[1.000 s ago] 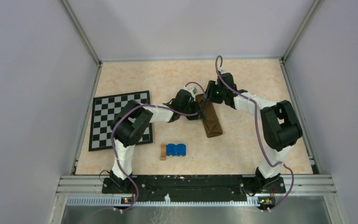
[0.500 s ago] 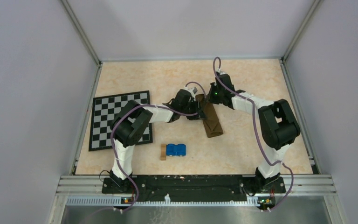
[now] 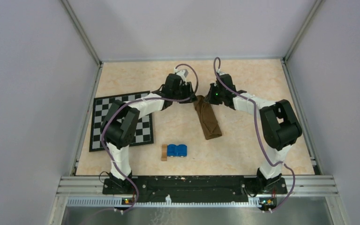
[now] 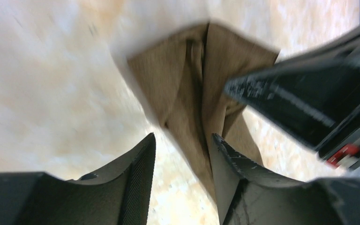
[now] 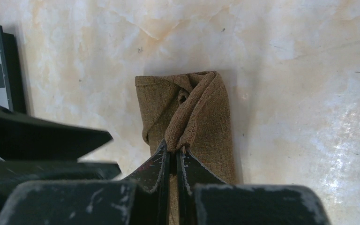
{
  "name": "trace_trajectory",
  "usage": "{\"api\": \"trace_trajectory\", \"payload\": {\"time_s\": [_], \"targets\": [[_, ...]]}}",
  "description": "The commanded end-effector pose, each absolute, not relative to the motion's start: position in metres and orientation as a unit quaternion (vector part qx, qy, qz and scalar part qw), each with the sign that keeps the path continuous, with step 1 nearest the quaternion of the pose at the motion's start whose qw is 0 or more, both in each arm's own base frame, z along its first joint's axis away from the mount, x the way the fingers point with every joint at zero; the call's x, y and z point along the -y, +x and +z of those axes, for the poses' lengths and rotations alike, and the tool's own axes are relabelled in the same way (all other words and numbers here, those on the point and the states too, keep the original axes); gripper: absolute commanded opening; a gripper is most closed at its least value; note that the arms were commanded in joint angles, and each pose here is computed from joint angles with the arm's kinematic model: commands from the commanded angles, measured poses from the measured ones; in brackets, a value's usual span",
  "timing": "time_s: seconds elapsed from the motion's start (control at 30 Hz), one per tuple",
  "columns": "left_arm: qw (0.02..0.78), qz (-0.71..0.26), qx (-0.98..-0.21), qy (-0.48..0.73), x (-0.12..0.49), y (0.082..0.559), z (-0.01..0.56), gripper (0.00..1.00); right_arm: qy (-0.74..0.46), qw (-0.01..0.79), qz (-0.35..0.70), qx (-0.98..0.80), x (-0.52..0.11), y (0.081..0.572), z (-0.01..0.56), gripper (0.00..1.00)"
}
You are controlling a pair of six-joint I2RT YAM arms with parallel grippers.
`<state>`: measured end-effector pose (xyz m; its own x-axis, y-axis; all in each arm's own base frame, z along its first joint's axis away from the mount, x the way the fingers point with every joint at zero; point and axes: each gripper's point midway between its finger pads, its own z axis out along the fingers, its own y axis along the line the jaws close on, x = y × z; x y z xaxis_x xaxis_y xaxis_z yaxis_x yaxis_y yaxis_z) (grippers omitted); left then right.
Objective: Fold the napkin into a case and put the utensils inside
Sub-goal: Stuff the top corner of the smaller-rectangle-folded napkin into the folded napkin.
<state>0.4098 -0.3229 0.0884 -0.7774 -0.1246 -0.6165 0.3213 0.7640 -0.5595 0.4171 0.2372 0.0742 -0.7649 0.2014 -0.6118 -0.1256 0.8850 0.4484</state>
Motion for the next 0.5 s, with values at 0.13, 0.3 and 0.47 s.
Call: {"api": "trace_trajectory", "payload": {"time_s": [0.13,0.3,0.47], "targets": [[0.386,-0.276,-0.868,0.147,0.337,0.441,0.09,0.29,-0.002,0.363,0.271,-0.891,-0.252,0.427,0.098,0.0],[0.43,-0.231,-0.852,0.189,0.346,0.44,0.092,0.28,-0.004,0.359,0.275,-0.892,-0.253,0.427,0.095,0.0],[0.457,-0.164,-0.846,0.22,0.348,0.44,0.086,0.32,-0.005,0.356,0.277,-0.892,-0.254,0.425,0.095,0.0]]}}
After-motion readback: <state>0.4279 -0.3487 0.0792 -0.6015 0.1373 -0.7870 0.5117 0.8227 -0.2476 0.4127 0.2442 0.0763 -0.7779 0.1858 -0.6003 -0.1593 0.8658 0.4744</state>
